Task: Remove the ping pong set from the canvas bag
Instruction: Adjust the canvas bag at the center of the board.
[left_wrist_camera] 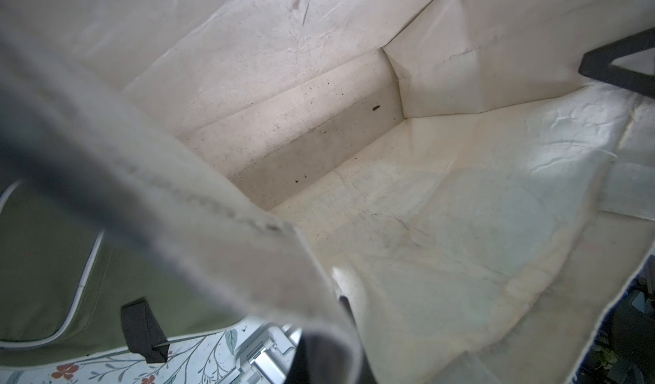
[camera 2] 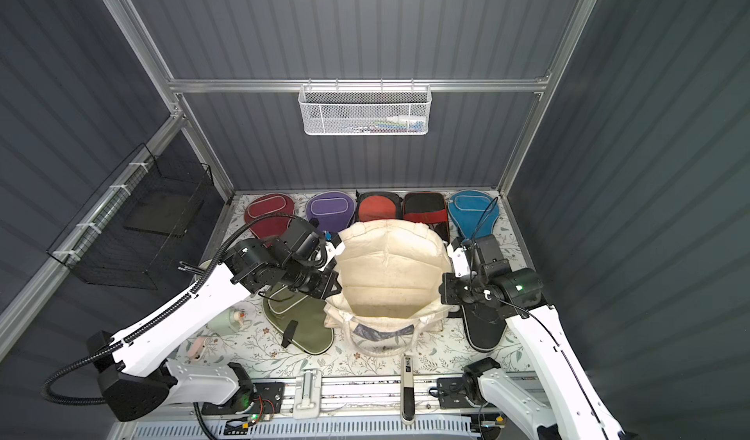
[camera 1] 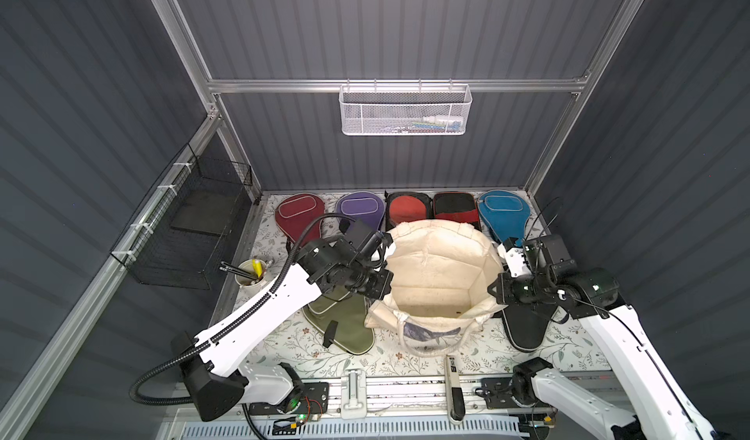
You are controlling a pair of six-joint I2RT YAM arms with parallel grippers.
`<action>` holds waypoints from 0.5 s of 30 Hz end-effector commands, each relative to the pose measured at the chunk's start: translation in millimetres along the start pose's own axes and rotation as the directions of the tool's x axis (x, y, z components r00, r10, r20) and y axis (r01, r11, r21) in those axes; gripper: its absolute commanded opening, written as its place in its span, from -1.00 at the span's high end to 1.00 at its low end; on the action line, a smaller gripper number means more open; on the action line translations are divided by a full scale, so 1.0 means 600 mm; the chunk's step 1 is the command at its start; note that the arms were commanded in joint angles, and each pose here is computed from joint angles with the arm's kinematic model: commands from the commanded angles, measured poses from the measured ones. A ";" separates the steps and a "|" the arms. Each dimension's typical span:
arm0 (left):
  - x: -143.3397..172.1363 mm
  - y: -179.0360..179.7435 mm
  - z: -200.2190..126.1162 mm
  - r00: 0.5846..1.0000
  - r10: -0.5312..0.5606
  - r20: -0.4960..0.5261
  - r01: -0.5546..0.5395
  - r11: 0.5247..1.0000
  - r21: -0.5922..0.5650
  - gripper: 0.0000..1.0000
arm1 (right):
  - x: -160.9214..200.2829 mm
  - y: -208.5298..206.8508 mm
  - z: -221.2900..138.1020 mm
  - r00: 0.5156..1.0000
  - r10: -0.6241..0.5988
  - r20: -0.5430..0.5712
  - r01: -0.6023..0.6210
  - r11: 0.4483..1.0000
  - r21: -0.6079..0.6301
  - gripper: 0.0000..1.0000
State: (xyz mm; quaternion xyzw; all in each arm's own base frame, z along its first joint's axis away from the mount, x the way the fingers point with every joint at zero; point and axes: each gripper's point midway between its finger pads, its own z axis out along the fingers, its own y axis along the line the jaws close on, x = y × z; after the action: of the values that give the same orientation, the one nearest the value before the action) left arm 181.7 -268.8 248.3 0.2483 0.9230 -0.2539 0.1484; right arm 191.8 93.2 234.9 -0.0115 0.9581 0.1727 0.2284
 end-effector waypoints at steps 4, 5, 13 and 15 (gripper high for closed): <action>-0.004 -0.008 0.031 1.000 -0.009 -0.014 0.010 0.998 0.055 1.00 | -0.030 -0.034 -0.014 0.998 -0.031 0.051 0.026 0.994 0.105 1.00; -0.006 -0.014 0.036 1.000 -0.010 -0.018 0.012 0.997 0.074 1.00 | -0.033 -0.038 -0.017 0.998 -0.035 0.055 0.028 0.993 0.116 1.00; 0.003 -0.011 0.042 0.999 -0.023 -0.039 0.025 0.997 0.072 1.00 | -0.043 -0.039 -0.008 0.998 -0.031 0.053 0.025 0.995 0.097 0.99; 0.013 -0.005 0.034 0.998 -0.031 -0.054 0.034 0.998 0.053 1.00 | -0.042 -0.035 0.000 0.999 -0.022 0.046 0.019 0.997 0.076 0.98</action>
State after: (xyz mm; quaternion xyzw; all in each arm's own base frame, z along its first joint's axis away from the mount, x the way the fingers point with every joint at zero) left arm 188.4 -294.0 237.3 0.2517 0.9121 -0.2915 0.1407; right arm 210.4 73.1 238.1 -0.0042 0.9606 0.1364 0.2421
